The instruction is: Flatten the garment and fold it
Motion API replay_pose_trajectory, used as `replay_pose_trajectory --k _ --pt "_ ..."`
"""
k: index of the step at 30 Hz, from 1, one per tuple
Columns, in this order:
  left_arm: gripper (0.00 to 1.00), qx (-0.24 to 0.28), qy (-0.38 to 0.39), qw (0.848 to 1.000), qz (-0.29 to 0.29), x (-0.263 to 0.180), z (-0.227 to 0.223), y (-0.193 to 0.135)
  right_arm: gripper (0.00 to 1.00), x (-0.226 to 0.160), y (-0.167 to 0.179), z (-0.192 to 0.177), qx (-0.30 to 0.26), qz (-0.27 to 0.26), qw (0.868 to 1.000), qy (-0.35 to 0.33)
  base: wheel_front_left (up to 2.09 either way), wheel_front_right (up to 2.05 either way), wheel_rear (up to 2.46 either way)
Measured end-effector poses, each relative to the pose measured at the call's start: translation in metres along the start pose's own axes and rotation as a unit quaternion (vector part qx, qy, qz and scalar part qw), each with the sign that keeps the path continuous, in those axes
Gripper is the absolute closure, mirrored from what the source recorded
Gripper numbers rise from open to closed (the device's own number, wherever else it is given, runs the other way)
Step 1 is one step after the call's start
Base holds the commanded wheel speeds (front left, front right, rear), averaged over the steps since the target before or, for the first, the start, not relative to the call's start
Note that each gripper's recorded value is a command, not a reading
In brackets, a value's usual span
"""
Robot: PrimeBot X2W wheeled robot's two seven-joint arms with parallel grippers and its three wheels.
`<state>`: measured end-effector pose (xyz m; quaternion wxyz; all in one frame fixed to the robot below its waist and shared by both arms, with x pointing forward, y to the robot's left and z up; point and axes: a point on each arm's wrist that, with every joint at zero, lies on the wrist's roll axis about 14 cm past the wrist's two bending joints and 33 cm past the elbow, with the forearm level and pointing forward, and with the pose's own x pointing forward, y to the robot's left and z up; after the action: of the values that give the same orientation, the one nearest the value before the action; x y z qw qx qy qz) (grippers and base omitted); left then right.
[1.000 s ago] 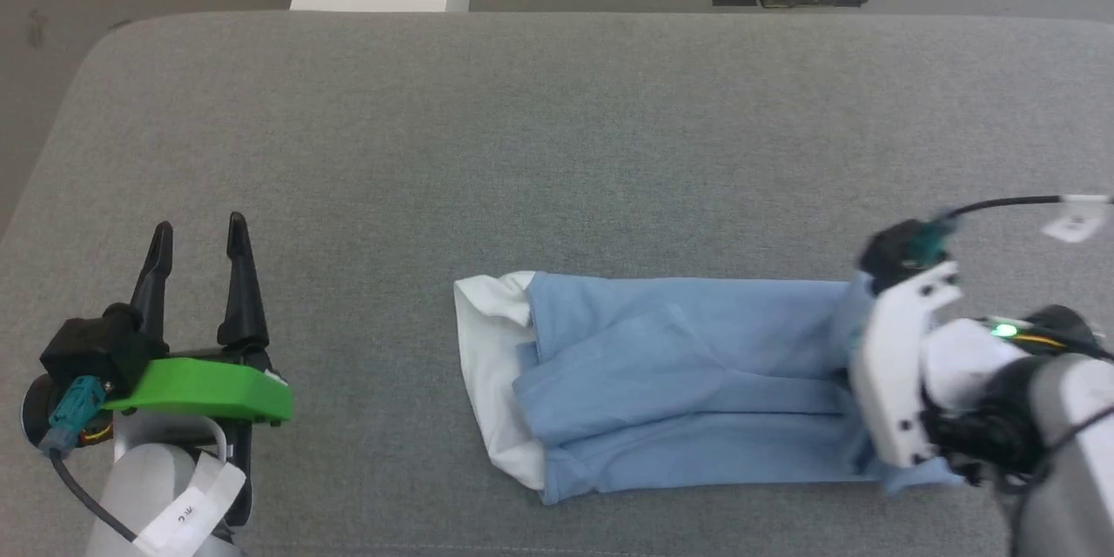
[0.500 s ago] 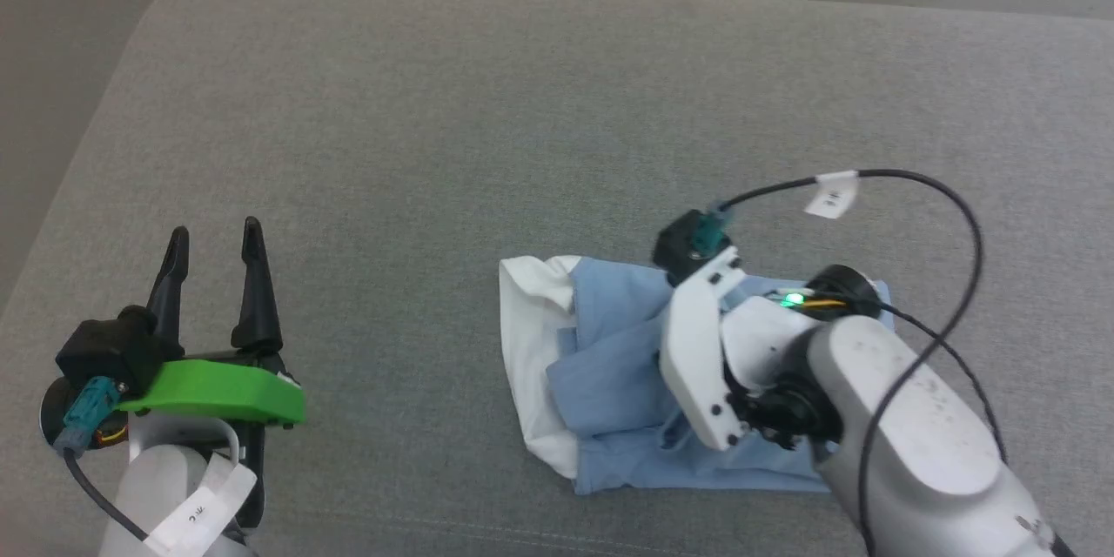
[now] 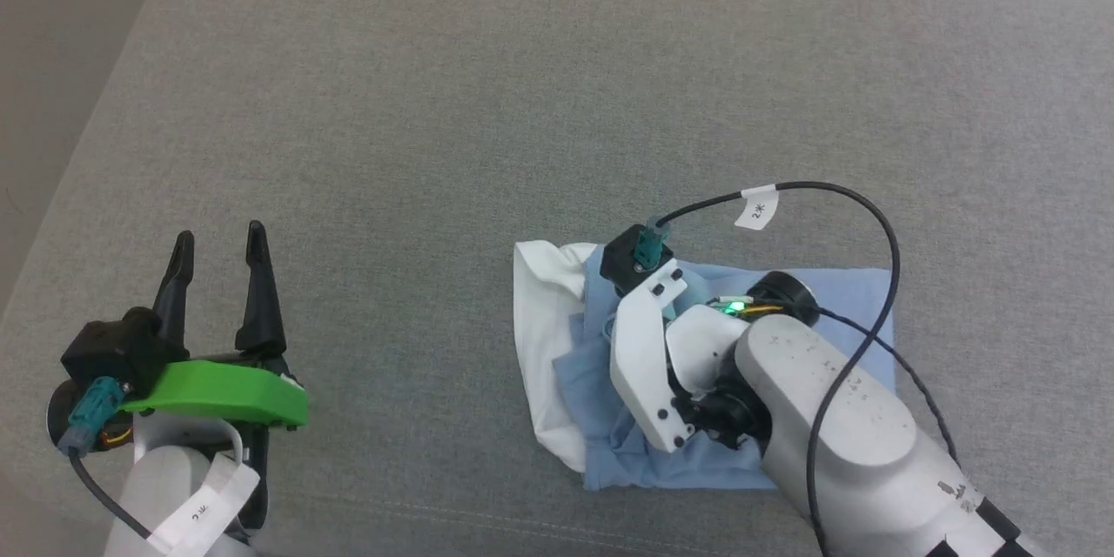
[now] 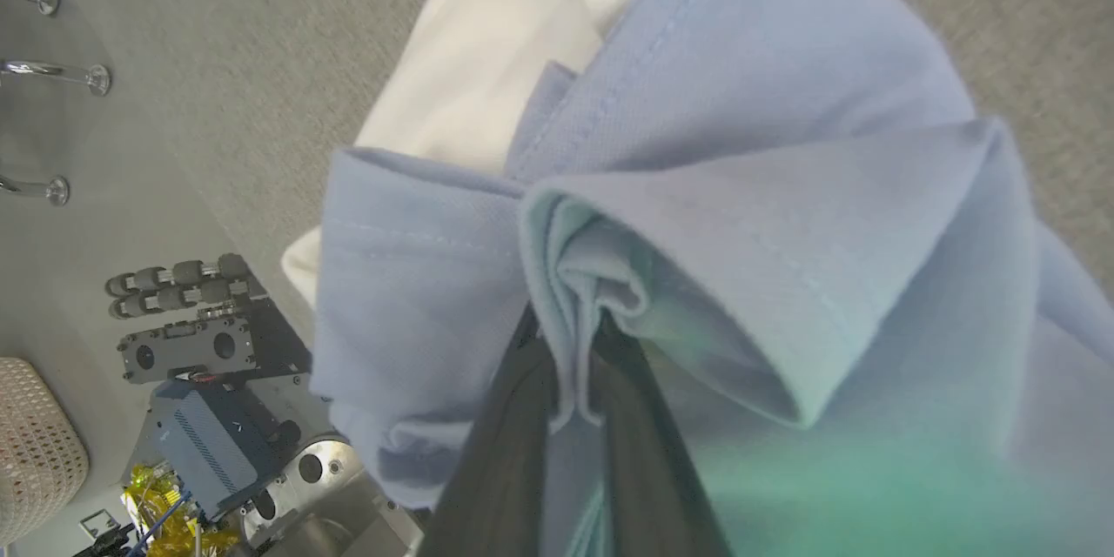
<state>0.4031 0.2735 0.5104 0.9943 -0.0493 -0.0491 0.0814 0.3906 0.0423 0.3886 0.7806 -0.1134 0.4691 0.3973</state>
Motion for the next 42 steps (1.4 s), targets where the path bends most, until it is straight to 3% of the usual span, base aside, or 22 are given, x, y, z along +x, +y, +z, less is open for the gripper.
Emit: replay_pose_trajectory --k 1,10,15,18,20,24,26,28,39,42 --pt "0.0 -0.001 0.001 1.0 -0.001 0.0 -0.001 -0.001 0.0 0.001 0.002 0.001 0.002 0.006 1.0 -0.006 0.0 0.0 0.0" --pt "0.0 -0.007 -0.002 1.0 -0.013 0.004 0.0 -0.009 0.0 -0.015 0.043 0.038 -0.017 0.067 0.994 -0.081 0.0 0.0 0.0" --pt "0.0 -0.01 -0.011 1.0 -0.023 0.004 0.007 -0.016 0.0 -0.042 0.061 0.075 -0.033 0.088 0.982 -0.161 0.0 0.0 0.0" --pt "0.0 -0.012 -0.018 0.999 -0.03 0.003 0.013 -0.021 0.0 -0.069 0.06 0.106 -0.038 0.079 0.967 -0.24 0.0 0.0 0.0" --pt "0.0 -0.012 -0.023 0.999 -0.036 0.002 0.017 -0.025 0.0 -0.092 0.055 0.125 -0.036 0.069 0.951 -0.3 0.0 0.0 0.0" --pt "0.0 -0.01 -0.028 0.998 -0.047 -0.001 0.022 -0.031 0.0 -0.148 0.018 0.151 -0.033 0.008 0.906 -0.421 0.0 0.0 0.0" --pt "0.0 -0.01 -0.027 0.998 -0.052 -0.002 0.021 -0.035 0.0 -0.178 -0.006 0.157 -0.019 -0.027 0.88 -0.474 0.0 0.0 0.0" --pt "0.0 -0.01 -0.027 0.998 -0.063 -0.003 0.023 -0.043 0.0 -0.212 -0.034 0.155 -0.005 -0.072 0.845 -0.529 0.0 0.0 0.0" --pt "0.0 -0.006 -0.04 0.995 -0.09 -0.01 0.032 -0.066 0.0 -0.307 -0.119 0.054 0.091 -0.265 0.691 -0.666 0.0 0.0 0.0" --pt "0.0 -0.008 -0.042 0.995 -0.093 -0.011 0.034 -0.07 0.0 -0.316 -0.132 0.021 0.111 -0.313 0.666 -0.668 0.0 0.0 0.0"
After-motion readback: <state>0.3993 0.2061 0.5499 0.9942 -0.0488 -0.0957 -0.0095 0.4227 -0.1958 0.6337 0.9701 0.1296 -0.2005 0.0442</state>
